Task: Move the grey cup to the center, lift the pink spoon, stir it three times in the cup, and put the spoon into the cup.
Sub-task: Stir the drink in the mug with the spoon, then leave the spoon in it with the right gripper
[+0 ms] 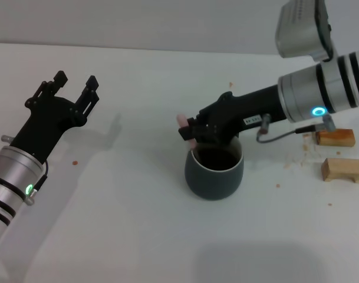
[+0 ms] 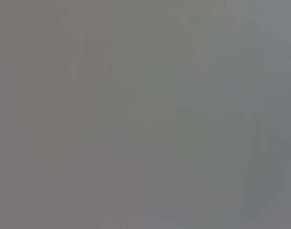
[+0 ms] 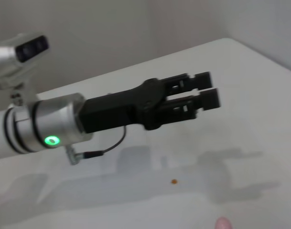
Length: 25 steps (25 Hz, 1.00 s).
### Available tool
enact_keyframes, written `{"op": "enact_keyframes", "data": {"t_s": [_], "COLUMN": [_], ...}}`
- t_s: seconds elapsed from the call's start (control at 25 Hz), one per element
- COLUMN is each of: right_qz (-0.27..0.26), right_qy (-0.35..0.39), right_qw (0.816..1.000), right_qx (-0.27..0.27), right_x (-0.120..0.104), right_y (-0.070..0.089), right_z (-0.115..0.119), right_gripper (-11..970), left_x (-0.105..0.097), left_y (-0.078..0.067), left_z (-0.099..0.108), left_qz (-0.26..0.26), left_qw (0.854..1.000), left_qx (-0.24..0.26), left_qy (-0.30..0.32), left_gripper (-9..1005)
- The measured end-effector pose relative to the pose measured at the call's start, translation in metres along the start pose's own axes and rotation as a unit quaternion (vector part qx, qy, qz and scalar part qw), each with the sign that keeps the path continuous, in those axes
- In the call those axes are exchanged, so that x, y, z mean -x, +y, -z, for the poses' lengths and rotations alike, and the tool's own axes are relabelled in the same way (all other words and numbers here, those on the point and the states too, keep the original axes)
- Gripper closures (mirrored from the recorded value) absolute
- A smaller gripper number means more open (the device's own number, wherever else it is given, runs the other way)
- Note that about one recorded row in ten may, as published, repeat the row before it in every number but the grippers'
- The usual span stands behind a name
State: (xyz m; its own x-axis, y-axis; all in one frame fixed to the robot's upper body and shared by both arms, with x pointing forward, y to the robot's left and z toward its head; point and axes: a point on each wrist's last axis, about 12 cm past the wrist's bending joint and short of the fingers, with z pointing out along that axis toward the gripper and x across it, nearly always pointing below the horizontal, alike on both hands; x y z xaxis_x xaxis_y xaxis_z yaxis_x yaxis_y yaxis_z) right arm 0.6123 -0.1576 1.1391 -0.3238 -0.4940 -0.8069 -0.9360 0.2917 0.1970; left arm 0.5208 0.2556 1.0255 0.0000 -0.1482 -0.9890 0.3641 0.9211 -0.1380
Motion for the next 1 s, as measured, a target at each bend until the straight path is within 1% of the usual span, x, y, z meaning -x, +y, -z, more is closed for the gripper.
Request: {"op": "enact_keyframes", "data": {"t_s": [0.12, 0.28, 0.64, 1.0], "right_qz": [-0.005, -0.013, -0.043, -0.059], "right_qy": [-0.001, -0.007, -0.002, -0.025], "right_qw": [1.000, 1.000, 0.998, 0.994], "right_qx": [0.002, -0.011, -0.048, -0.084], "right_x": [-0.006, -0.016, -0.033, -0.034], "right_y": [0.001, 0.001, -0.010, -0.020], "right_z": [0.007, 0.019, 0.040, 0.052], "right_gripper": [884, 883, 884, 884], "left_x": [0.000, 0.001, 0.002, 0.002], "left_y": [0.000, 0.000, -0.002, -0.002], "left_z": [0.000, -0.003, -0.007, -0.007], "left_qz": [0.000, -0.001, -0.002, 0.000], "left_qw": [1.000, 1.000, 1.000, 1.000], "left_qx": [0.000, -0.002, -0.006, -0.005], "left_qy": [0.000, 0.001, 0.000, -0.001], "left_gripper": [313, 313, 313, 313]}}
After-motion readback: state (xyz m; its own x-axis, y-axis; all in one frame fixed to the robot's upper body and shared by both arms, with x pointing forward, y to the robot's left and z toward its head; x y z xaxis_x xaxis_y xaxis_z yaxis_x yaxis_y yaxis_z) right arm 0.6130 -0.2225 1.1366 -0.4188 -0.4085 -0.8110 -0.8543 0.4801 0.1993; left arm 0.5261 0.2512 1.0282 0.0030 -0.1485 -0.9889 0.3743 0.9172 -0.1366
